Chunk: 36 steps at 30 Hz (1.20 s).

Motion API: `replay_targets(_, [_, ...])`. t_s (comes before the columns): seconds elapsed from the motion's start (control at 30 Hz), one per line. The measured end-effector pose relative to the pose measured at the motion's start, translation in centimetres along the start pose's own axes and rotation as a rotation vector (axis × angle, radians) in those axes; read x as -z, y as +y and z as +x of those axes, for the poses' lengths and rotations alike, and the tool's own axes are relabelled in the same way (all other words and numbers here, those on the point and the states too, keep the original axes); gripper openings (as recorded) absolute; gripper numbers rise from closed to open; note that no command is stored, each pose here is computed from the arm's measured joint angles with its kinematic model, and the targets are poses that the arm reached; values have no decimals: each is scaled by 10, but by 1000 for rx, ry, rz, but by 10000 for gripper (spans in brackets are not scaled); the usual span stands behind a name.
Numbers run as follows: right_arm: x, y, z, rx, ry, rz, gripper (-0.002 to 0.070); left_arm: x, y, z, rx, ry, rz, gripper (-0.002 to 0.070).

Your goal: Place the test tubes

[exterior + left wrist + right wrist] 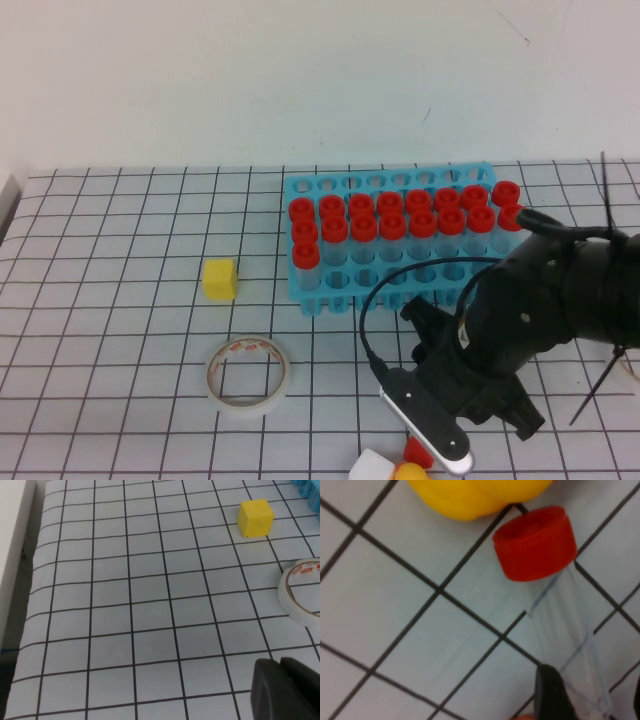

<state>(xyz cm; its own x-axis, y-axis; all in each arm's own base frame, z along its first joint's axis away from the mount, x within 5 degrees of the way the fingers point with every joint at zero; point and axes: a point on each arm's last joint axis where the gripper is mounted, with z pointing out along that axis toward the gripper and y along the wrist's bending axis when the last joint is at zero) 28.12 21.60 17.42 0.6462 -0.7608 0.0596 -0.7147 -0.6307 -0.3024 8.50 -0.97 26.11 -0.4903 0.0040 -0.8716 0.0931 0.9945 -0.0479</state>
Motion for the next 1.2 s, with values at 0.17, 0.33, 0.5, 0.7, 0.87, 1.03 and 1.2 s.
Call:
replay_targets(0.17, [-18,0,-1,6,-3,-17,302,0,0,0,6,-4,3,-1])
replay_targets(0.33, [-28,2,-2,8,-6,-39,296,-1,0,0,0,-4,3,-1])
replay_targets(0.5, [-31,4,-3,-11,-19,-58,234,-4,0,4,-15,-6,1,-1])
replay_targets(0.7, [-31,3,-4,-47,-30,-57,235,-5,0,4,-10,-19,2,-1])
replay_targets(0.87, [-27,-5,-4,-202,-32,-17,235,-5,0,3,-8,-33,1,-1])
replay_targets(1.03, [7,-34,-4,-497,-99,170,235,-1,-1,-2,21,-106,13,-1])
replay_targets(1.2, [57,-58,-9,-820,-335,451,235,6,-2,-8,14,-212,25,-1])
